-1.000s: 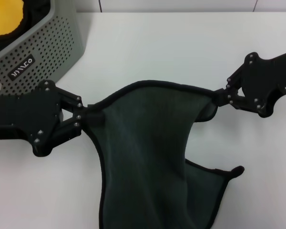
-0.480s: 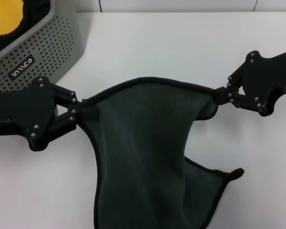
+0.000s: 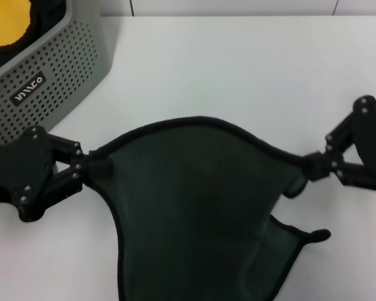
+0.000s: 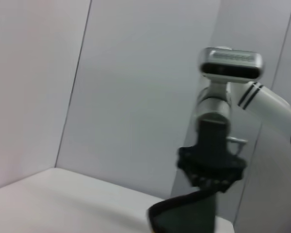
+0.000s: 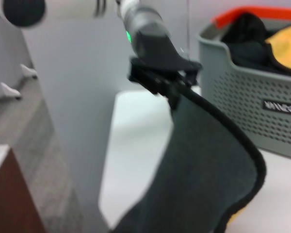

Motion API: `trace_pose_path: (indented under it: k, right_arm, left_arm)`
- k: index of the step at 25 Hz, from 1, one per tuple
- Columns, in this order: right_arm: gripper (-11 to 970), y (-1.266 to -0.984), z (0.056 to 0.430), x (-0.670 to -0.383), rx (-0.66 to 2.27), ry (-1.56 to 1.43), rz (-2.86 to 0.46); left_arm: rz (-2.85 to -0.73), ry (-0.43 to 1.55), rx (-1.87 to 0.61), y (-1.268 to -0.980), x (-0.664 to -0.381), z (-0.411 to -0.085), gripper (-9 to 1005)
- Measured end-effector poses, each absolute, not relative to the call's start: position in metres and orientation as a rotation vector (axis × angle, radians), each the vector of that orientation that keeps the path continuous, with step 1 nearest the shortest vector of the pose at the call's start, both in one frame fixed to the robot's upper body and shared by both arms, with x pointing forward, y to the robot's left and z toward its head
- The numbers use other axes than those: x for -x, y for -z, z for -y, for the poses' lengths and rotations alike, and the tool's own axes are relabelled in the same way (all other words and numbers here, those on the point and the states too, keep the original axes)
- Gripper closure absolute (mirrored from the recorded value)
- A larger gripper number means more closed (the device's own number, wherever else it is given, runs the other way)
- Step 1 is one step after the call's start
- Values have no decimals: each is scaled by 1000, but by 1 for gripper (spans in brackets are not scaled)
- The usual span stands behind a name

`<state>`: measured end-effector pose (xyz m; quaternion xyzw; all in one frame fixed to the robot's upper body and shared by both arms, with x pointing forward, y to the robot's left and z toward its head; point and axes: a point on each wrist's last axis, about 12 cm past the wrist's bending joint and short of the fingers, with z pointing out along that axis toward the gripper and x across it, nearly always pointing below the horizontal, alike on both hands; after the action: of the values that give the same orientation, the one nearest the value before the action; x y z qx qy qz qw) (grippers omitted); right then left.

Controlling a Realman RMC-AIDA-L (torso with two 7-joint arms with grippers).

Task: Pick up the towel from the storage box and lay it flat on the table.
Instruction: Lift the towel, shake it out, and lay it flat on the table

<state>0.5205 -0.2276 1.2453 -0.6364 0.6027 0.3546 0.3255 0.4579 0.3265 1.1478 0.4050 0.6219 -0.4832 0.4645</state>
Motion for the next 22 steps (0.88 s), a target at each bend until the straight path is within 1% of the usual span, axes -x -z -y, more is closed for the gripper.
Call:
trace_pose_path:
  k: [8, 12, 15, 18, 22]
  right_arm:
    - [945, -1247, 245, -477, 1621, -1184, -1472]
    - [945, -1245, 249, -465, 1586, -1290, -1389]
    - [945, -1243, 254, -463, 1533, -1355, -1351]
    - [945, -1234, 261, -467, 1447, -1422, -1377]
    - [945, -1206, 270, -485, 1307, -1469, -1497]
  left_arm:
    - [-1577, 1238, -829, -1139, -427, -341, 984]
    - [-1592, 1255, -798, -1134, -416, -343, 983]
    - [-1567, 1282, -801, -1136, -410, -344, 983]
    - [-1561, 1303, -802, -1134, -410, -345, 984]
    - [-1619, 1358, -763, -1117, -429, -340, 983]
